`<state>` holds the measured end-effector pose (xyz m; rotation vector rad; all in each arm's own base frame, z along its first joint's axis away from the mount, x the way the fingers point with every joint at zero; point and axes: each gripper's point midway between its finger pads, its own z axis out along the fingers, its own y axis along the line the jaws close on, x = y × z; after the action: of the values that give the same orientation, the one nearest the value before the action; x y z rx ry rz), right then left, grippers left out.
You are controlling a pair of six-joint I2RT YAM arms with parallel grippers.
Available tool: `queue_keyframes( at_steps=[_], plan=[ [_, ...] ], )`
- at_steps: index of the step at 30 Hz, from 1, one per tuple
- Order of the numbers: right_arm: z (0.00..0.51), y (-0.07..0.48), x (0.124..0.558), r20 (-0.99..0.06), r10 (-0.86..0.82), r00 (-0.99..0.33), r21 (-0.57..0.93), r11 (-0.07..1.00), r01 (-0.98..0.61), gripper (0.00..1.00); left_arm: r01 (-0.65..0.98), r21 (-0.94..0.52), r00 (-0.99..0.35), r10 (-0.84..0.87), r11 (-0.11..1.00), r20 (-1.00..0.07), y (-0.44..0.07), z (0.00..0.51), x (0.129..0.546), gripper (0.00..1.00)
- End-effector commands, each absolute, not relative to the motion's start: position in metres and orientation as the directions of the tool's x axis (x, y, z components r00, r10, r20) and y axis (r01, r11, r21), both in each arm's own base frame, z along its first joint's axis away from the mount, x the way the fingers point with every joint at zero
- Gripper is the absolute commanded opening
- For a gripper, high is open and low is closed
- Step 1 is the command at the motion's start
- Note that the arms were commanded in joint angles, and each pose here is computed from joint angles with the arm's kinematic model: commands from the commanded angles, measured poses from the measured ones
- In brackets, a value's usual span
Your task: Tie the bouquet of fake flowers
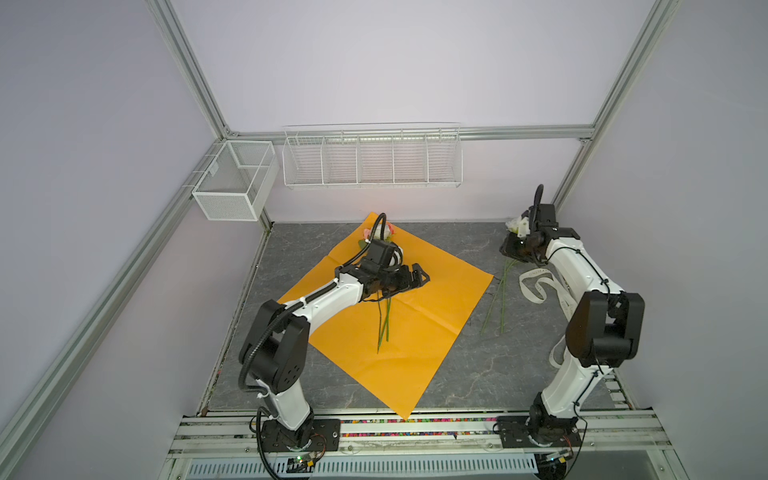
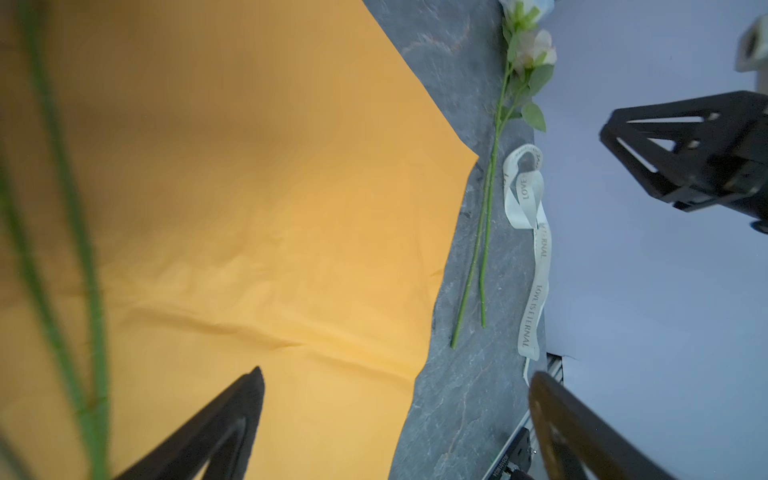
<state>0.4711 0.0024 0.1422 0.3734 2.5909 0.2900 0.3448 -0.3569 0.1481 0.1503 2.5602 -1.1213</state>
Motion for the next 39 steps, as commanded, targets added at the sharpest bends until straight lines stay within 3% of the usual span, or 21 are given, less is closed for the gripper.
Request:
queue_keyframes(
  at_steps=[1,7,16,30,35,39],
  plan=[
    [0.087,-0.006,0.449,-0.302,0.260,-0.917,0.188,0.960,0.210,0.38,0.284,-0.706,-0.941,0.046,0.649,-0.336,-0.401,0.144,0.339,0.99],
    [0.066,-0.017,0.487,-0.306,0.260,-0.916,0.191,0.959,0.209,0.35,0.330,-0.703,-0.938,0.136,0.629,-0.319,-0.450,0.136,0.337,1.00],
    [0.043,-0.026,0.527,-0.310,0.280,-0.908,0.194,0.954,0.228,0.34,0.324,-0.693,-0.940,0.139,0.644,-0.310,-0.453,0.129,0.339,0.99],
    [0.017,-0.031,0.529,-0.262,0.289,-0.921,0.151,0.955,0.257,0.31,0.322,-0.697,-0.942,0.141,0.641,-0.306,-0.454,0.130,0.339,1.00],
    [0.019,-0.021,0.529,-0.256,0.281,-0.925,0.185,0.953,0.238,0.14,0.327,-0.691,-0.939,0.137,0.645,-0.316,-0.449,0.134,0.339,1.00],
    [0.080,-0.012,0.536,-0.339,0.285,-0.896,0.264,0.944,0.201,0.09,0.347,-0.650,-0.921,0.113,0.676,-0.373,-0.432,0.149,0.347,1.00]
  ],
)
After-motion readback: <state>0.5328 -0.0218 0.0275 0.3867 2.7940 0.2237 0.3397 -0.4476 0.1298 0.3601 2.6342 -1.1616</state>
